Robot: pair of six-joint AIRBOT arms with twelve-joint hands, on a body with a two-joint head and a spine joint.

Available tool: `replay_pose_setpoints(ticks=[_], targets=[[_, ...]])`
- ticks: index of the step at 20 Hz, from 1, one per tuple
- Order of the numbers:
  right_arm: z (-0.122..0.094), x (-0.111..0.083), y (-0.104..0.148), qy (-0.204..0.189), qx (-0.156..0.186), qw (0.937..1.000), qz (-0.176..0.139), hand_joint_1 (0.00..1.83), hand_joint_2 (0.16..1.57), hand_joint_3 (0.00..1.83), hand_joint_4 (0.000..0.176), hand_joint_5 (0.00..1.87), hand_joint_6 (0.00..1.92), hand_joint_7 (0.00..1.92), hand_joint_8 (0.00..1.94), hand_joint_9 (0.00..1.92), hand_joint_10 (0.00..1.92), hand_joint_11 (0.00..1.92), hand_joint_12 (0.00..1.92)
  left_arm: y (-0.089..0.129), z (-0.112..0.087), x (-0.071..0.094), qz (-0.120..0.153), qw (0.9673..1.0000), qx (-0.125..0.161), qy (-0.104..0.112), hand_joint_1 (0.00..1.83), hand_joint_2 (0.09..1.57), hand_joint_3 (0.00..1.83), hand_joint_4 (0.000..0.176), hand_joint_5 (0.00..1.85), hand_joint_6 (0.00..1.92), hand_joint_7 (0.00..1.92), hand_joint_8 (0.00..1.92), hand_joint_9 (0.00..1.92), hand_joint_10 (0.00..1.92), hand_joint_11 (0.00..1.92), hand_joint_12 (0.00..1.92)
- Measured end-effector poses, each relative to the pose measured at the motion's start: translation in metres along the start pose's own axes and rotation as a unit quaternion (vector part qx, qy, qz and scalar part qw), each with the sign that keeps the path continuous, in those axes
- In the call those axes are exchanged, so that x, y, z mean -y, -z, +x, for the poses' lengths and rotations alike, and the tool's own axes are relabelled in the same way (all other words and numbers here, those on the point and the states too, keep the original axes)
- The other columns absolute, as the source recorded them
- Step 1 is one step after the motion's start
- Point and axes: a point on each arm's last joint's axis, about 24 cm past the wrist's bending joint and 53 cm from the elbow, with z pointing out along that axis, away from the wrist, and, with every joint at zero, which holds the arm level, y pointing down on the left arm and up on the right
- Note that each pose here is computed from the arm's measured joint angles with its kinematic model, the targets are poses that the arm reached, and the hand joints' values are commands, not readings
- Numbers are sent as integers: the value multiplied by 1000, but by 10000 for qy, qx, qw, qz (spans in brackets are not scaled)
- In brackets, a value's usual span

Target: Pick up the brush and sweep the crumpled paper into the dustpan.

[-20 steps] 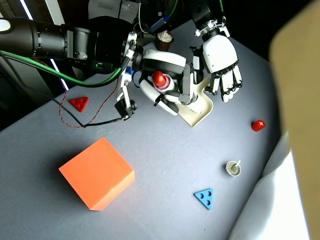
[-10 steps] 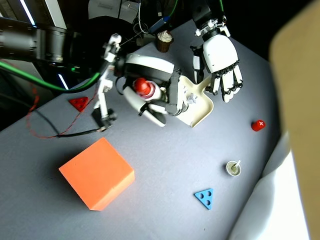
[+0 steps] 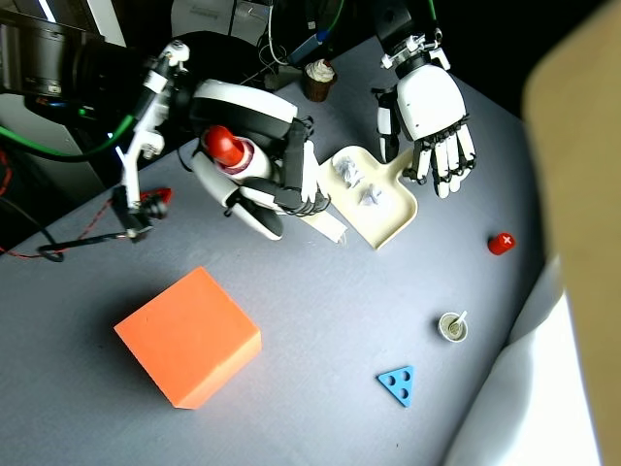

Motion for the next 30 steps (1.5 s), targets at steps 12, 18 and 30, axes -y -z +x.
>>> replay_pose_setpoints(ticks=[12,18,30], targets=[[27,-12,25,296,-920,9953,-65,1046,849,0,0,423,1814,293,1941,346,1921,361,1921,2,-24,3,41,9997,218,65,907,931,1,68,506,13,314,7,270,6,0,751],[36,-7,35,146,-1316,9912,-87,714,680,0,0,15,3,36,4,15,5,0,109,18,-57,26,330,9986,391,124,815,976,6,64,542,0,325,0,280,1,0,776],[21,-26,65,-1694,-1177,9666,-1521,573,723,11,0,0,0,0,0,0,0,0,0,33,-76,74,865,9953,427,-9,829,971,0,64,553,1,351,4,307,4,0,804]])
